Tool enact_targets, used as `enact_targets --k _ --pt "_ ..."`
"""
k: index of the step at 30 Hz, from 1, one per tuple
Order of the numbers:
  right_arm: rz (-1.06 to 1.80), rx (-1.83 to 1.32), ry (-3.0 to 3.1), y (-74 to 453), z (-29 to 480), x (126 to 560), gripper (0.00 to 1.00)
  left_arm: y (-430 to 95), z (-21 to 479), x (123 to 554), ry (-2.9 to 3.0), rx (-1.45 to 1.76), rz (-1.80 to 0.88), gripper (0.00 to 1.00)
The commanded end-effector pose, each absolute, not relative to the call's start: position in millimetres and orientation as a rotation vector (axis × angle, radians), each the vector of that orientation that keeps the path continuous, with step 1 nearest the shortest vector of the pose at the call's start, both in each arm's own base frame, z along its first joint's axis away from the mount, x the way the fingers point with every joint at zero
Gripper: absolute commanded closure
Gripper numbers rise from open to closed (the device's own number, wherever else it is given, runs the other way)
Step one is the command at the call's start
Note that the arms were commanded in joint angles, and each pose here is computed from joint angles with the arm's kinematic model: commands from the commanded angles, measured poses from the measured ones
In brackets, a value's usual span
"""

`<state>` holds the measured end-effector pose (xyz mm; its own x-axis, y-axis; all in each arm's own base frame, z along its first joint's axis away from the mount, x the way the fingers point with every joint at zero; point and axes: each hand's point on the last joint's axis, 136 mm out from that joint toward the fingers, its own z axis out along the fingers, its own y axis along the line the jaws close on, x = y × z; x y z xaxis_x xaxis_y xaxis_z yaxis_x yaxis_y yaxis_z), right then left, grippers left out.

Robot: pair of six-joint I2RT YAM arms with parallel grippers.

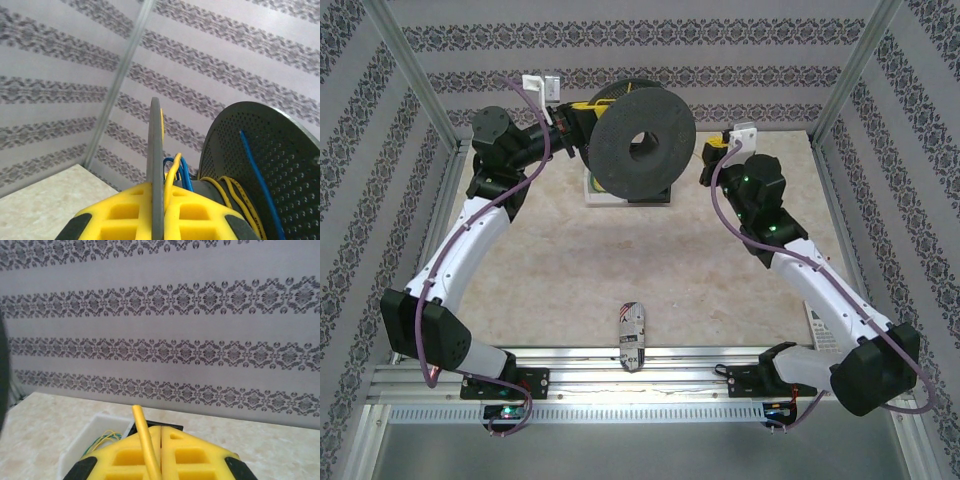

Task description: Wrap the cables

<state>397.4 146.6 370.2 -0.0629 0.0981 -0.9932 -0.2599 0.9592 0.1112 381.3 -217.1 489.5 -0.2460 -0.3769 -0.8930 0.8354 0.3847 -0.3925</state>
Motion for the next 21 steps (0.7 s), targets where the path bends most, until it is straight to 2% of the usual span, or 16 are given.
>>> enact_targets --k 1,14,21 --pt "0.078 -0.086 1.709 133.6 329.8 396.0 1.0 -158.9 577.4 364.2 1.086 0.213 -1.054 1.0" --pt "0.106 -0.316 1.587 216.3 352.3 353.5 1.0 -132.6 530.7 408.9 1.363 -0.135 -0.675 1.0" --pt "0.104 -0.295 1.545 210.0 350.3 345.1 1.0 -136.3 530.7 407.0 1.386 -0.117 -0.653 1.0"
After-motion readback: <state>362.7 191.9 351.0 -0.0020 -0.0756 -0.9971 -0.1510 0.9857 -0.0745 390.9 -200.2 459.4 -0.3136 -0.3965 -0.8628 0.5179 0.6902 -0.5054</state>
